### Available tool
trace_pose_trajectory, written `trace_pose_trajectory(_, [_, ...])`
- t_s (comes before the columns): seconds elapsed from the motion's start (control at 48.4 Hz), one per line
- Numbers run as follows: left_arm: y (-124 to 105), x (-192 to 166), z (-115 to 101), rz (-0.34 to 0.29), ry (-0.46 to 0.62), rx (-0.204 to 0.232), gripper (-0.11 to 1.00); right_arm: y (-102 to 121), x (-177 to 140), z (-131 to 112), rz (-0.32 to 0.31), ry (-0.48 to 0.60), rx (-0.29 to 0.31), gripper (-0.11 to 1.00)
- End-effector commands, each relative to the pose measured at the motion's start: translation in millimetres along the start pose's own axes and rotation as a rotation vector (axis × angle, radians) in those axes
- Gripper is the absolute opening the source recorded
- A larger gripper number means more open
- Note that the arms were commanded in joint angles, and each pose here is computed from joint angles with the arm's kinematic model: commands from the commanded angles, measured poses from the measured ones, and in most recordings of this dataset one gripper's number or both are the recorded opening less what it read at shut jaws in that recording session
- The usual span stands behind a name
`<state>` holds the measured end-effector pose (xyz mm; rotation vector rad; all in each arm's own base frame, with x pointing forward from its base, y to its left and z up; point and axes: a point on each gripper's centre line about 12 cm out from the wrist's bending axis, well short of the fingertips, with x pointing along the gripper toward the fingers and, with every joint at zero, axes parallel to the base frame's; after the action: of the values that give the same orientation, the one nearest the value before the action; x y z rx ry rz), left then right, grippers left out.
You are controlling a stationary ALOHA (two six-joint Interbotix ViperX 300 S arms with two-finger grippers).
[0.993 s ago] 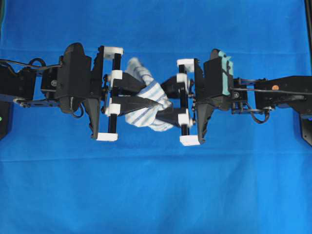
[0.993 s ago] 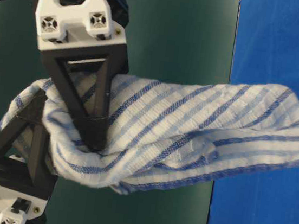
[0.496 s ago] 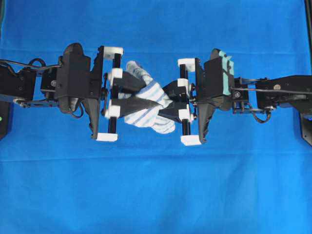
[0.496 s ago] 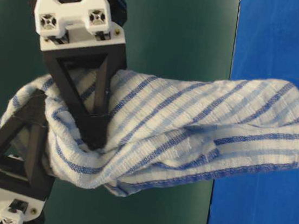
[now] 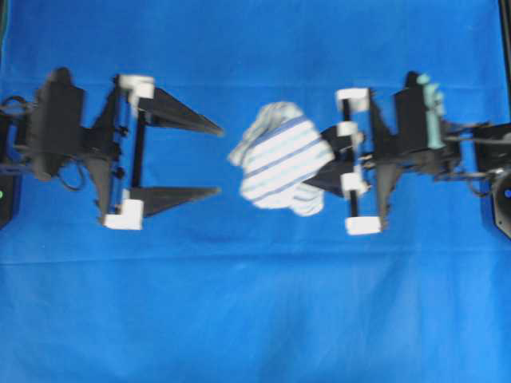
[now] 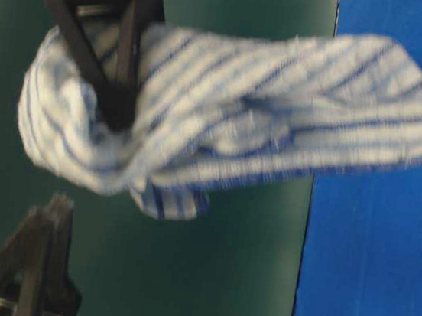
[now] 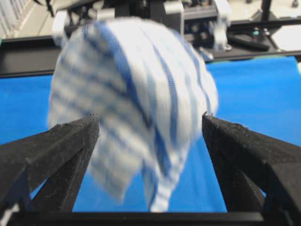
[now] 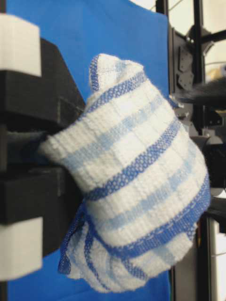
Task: Hand over the towel.
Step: 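Open the left gripper and pull it back to the left, then lower the towel with the right gripper onto the table center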
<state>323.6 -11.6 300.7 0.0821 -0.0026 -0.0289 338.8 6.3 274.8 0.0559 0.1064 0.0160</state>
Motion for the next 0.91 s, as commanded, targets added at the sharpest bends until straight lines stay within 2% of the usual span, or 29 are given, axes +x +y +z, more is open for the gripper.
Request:
trace_pose_trajectory(0.0, [0.8, -11.0, 12.2, 0.004, -0.047, -0.008, 0.93, 1.3, -13.5, 13.1, 0.005, -0.043, -0.002, 0.12])
trace_pose_trajectory(0.145, [1.0, -17.2, 13.8, 0.004, -0.057, -0.006, 0.93, 0.8, -24.4, 13.6, 0.003, -0.046, 0.000, 0.12])
trace_pose_trajectory(0.352, [1.4, -14.6, 13.0, 0.006, -0.053, -0.008, 0.93, -8.1, -15.7, 6.7, -0.027, 0.008, 0.004, 0.12])
trace_pose_trajectory(0.476, [0.9, -14.3, 12.6, 0.004, -0.052, -0.008, 0.93, -23.6, 1.4, -7.5, -0.076, 0.132, 0.016, 0.12])
trace_pose_trajectory(0.62, [0.8, -14.4, 11.8, 0.004, -0.049, -0.008, 0.93, -35.1, 26.2, -29.0, -0.106, 0.289, 0.019, 0.12])
trace_pose_trajectory(0.745, [0.9, -14.7, 12.5, 0.004, -0.052, -0.008, 0.93, -43.9, 47.3, -60.7, -0.124, 0.445, 0.021, 0.12])
trace_pose_trajectory(0.889, [0.8, -14.4, 11.8, 0.004, -0.049, -0.008, 0.93, -48.2, 65.8, -97.7, -0.127, 0.549, 0.021, 0.12])
